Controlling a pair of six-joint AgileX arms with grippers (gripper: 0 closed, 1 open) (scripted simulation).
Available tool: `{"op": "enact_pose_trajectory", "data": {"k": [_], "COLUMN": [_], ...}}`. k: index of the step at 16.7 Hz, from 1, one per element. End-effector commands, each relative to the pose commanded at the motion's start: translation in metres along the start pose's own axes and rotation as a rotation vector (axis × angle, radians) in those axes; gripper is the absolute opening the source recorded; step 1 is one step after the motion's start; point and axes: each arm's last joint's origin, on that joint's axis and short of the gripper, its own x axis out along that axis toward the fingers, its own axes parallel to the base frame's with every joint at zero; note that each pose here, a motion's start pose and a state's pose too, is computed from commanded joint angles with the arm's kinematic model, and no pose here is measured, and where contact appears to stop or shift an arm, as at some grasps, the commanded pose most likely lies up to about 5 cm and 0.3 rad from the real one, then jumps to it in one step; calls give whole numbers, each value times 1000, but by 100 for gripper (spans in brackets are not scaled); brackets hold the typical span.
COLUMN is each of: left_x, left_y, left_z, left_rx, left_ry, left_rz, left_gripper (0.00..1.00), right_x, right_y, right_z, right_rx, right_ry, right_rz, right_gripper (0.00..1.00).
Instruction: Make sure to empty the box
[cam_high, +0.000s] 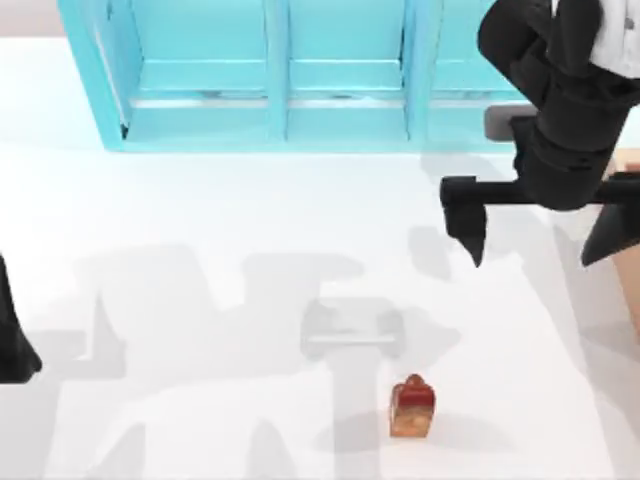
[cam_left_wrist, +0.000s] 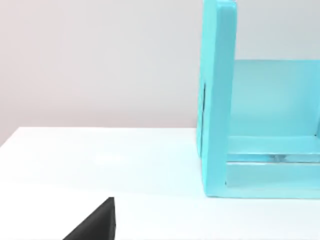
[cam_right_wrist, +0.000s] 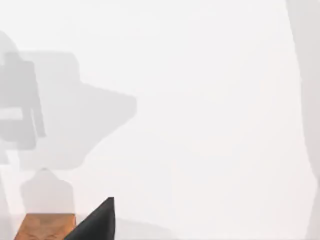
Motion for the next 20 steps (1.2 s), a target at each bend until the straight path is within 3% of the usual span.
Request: {"op": "enact_pose_trajectory", "data": {"k": [5,10,13,20], "left_x": [0,0,0,0], "left_y": [0,0,0,0], "left_z": [0,0,0,0], "left_rx": [0,0,0,0], "left_ry": [0,0,0,0], "left_rz": [0,0,0,0], "left_gripper": [100,100,100,100], "right_x": [-14,-30,-36,-24], "right_y": [-147,-260,-283,-283], "right_z": [47,36,29,31], "right_rx": [-6,-8,-8,-8], "right_ry": [0,-30,-44,-42], "right_rz": [21,26,23,24], "right_gripper": [100,100,100,100]}}
